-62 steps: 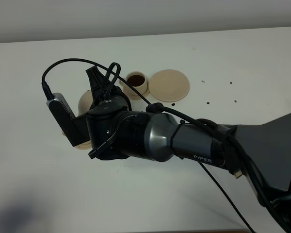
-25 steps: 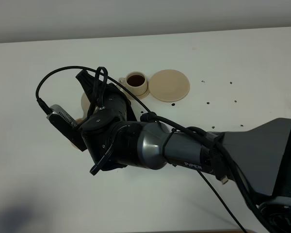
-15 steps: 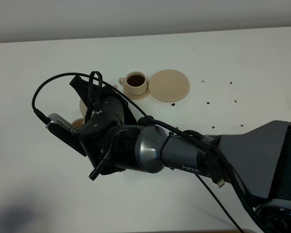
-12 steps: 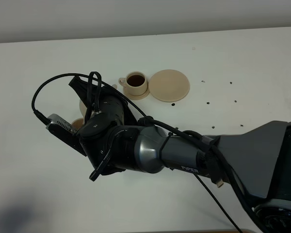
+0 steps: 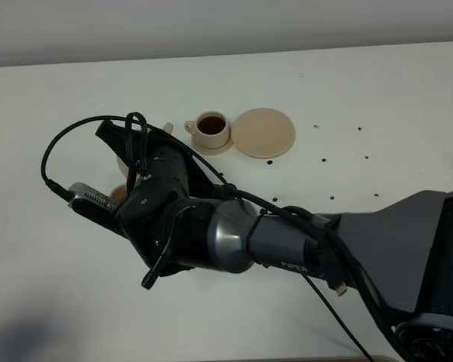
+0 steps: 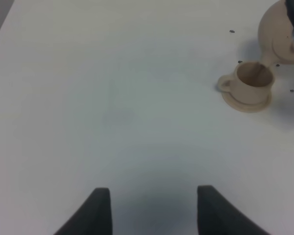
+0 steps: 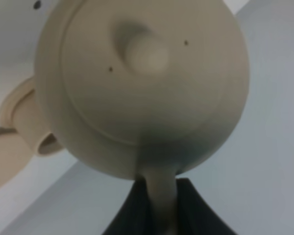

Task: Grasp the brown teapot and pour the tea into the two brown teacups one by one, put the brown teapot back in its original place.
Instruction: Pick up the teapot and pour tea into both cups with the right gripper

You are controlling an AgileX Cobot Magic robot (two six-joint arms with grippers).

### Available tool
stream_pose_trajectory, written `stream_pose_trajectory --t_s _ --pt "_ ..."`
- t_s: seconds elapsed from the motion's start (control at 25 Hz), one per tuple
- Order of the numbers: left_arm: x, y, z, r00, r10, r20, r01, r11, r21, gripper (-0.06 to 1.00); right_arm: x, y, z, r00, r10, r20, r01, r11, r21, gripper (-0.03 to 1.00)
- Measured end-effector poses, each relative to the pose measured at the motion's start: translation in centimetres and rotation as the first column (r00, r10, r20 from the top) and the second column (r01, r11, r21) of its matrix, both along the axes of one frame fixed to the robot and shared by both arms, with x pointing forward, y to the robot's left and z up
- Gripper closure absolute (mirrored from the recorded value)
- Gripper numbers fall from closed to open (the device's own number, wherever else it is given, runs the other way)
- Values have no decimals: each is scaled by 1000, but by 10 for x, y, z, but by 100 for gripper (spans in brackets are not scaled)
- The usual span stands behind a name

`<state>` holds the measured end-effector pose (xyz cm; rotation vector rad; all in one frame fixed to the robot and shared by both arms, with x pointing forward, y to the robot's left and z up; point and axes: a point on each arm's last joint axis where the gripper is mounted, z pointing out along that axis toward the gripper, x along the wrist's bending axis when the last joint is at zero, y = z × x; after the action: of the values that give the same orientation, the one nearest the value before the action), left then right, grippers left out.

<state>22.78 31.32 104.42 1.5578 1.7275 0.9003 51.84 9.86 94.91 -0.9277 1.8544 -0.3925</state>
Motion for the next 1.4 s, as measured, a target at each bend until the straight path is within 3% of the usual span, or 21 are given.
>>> stream_pose_trajectory --t_s 1.0,1.4 --pt "0 0 0 1000 0 0 0 1000 0 51 -2 8 5 985 156 74 -143 977 -155 88" --pt "0 0 0 1000 0 0 0 1000 0 51 -2 10 6 977 191 95 -172 969 -176 88"
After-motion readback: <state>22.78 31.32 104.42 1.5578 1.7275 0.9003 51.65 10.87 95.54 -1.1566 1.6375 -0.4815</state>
